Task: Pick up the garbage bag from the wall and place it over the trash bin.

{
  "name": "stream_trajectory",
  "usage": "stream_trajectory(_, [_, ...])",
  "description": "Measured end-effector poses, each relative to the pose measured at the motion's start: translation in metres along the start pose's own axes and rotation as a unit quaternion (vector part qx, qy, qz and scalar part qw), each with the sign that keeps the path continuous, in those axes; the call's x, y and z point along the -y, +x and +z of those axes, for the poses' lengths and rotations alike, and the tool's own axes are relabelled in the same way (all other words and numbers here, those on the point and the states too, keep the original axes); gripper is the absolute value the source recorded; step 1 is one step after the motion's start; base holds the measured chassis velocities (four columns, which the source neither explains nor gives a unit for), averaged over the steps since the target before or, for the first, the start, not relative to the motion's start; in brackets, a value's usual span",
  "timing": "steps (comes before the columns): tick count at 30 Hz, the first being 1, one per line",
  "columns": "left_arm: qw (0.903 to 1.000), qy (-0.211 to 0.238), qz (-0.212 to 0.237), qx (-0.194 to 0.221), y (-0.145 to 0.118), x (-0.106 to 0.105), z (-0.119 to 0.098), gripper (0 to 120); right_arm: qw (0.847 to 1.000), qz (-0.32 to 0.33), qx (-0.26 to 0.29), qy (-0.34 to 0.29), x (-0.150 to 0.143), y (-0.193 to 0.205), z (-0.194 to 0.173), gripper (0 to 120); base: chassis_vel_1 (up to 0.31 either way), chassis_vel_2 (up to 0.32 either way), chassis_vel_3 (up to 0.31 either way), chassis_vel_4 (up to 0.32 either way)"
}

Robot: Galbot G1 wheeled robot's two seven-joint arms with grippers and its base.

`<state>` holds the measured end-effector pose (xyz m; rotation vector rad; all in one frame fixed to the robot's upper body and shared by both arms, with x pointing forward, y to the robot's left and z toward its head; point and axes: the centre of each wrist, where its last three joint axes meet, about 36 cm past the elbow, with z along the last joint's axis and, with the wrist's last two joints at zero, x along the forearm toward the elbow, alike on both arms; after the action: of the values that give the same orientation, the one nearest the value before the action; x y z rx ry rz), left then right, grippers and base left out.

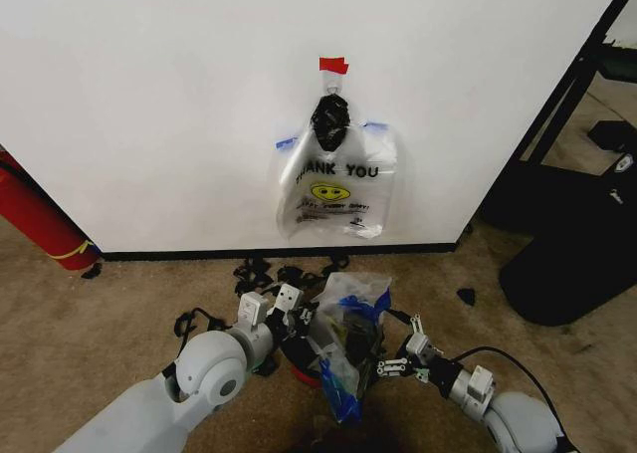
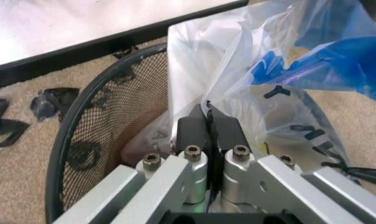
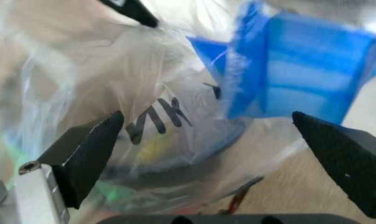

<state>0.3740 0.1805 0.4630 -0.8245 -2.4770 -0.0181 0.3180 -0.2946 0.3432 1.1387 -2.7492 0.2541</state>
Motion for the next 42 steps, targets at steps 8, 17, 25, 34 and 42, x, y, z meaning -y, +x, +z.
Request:
stream_trajectory(8, [1.0000, -0.003, 0.002, 0.000, 0.001, 0.002, 0.001, 0, 0.961, 0.130, -0.073, -0.234, -0.066, -0.032, -0.028, 100, 0.000, 0.000, 0.000, 0.000])
stream_trajectory(17, [1.0000, -0.003, 0.005, -0.005, 0.005, 0.006, 0.006, 0, 0.923, 0.185, -0.102, -0.323, -0.083, -0.057, -0.039, 100, 0.000, 0.000, 0.000, 0.000])
stream_trajectory(25, [1.0000, -0.004, 0.002, -0.005, 0.007, 0.004, 0.006, 0, 0.907, 0.195, -0.100, -0.359, -0.072, -0.060, -0.045, 80, 0.000, 0.000, 0.000, 0.000])
stream_trajectory(34, [0.9999, -0.006, -0.002, -0.008, 0.008, 0.003, 0.006, 0, 0.888, 0.185, -0.137, -0.399, -0.056, -0.063, -0.055, 47, 0.000, 0.000, 0.000, 0.000])
stream_trajectory(42, [0.9999, -0.011, -0.004, -0.011, 0.010, 0.006, 0.012, 0, 0.890, 0.207, -0.116, -0.389, -0.068, -0.062, -0.071, 19, 0.000, 0.000, 0.000, 0.000])
